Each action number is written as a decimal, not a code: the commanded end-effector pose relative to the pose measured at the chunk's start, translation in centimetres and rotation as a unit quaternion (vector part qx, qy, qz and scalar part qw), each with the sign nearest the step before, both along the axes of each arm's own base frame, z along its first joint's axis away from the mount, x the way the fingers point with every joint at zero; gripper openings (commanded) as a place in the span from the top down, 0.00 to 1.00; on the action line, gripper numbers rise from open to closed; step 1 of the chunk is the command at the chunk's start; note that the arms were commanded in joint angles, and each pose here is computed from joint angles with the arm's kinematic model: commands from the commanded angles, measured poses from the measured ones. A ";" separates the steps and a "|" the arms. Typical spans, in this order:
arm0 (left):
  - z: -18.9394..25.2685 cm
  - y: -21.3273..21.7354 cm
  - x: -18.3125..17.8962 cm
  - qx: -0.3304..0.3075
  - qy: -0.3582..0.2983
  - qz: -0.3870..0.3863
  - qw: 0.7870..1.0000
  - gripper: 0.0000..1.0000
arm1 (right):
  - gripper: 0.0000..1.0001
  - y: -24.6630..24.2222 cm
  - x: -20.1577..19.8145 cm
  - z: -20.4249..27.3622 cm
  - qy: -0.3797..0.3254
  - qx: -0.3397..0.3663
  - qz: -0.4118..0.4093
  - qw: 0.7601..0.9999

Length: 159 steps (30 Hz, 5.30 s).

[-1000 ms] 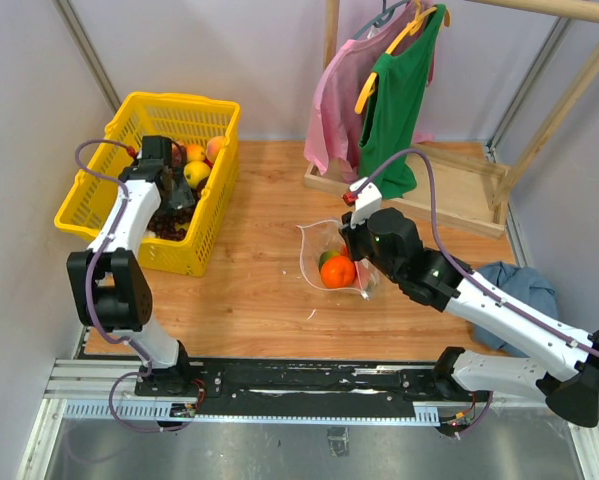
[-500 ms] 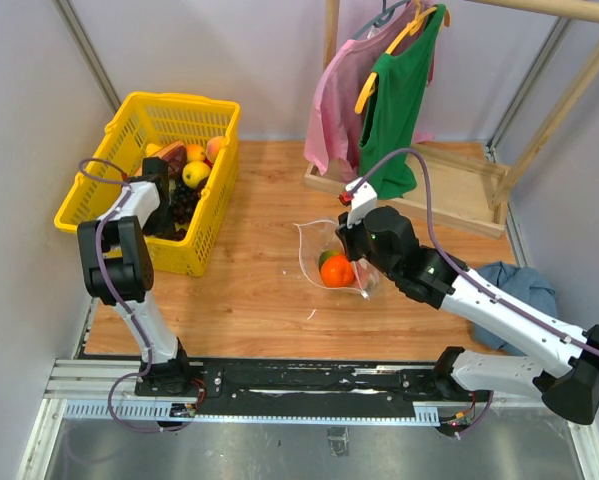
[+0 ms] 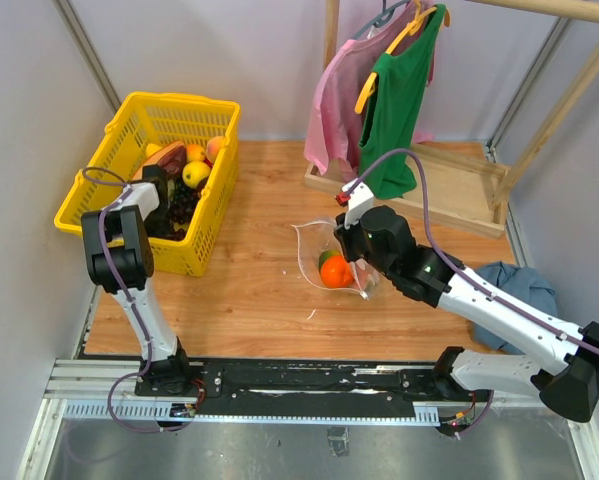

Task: Place the food in the zip-top bag and seal the zipper
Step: Pick up the fake vegetable from the bin, then place the fake vegetable in the zipper food storage bag, then pick up the fake fruit from the bin.

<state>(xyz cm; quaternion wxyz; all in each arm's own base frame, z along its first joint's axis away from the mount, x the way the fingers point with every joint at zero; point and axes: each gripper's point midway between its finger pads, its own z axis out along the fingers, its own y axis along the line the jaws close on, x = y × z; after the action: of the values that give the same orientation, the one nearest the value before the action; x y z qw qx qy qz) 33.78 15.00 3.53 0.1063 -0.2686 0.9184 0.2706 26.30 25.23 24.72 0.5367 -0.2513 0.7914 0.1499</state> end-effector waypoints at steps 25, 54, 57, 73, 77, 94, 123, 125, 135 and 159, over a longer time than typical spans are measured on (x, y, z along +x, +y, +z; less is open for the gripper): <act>15.7 -7.8 2.4 -0.048 -0.270 -0.082 0.958 1.00 | 0.99 -1.0 0.3 1.0 -0.019 0.008 -0.015 1.000; 29.8 -26.5 -3.6 -0.350 -0.476 -0.305 0.747 1.00 | 0.99 -1.2 0.3 1.8 -0.028 0.028 -0.021 0.999; 29.8 -29.6 -5.0 -0.393 -0.469 -0.319 0.724 1.00 | 0.99 -1.1 0.3 2.0 -0.029 0.035 -0.023 0.999; 26.3 -42.9 -11.7 -0.541 -0.354 -0.359 0.673 1.00 | 0.99 -1.7 1.4 3.4 -0.055 0.081 -0.070 0.993; 25.1 -44.7 -13.2 -0.566 -0.330 -0.349 0.670 1.00 | 0.99 -1.9 1.5 3.4 -0.059 0.089 -0.078 0.991; 19.6 -45.8 -11.3 -0.528 -0.289 -0.316 0.733 0.85 | 0.99 -0.6 0.6 3.4 -0.047 0.107 -0.037 0.992; 24.4 -39.5 -8.5 -0.364 -0.368 -0.340 0.785 0.29 | 0.99 -1.0 0.1 3.0 -0.046 0.105 -0.034 0.993; 25.3 -37.9 -8.0 -0.330 -0.379 -0.341 0.795 0.24 | 0.99 -1.1 0.1 2.9 -0.046 0.102 -0.034 0.993; 27.2 -28.1 -3.5 -0.229 -0.394 -0.286 0.843 0.13 | 0.99 -1.9 0.0 2.8 -0.053 0.094 -0.043 0.993; 21.9 -29.2 -1.6 -0.370 -0.328 -0.316 0.810 0.03 | 0.99 -1.7 0.2 2.1 -0.049 0.085 -0.043 0.994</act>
<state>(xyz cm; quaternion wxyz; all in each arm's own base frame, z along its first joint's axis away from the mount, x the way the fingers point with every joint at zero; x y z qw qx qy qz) 32.39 -8.87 23.69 0.3751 -0.1218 0.9071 -0.1469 25.86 24.09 26.74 0.5899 -0.1886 0.7612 0.1924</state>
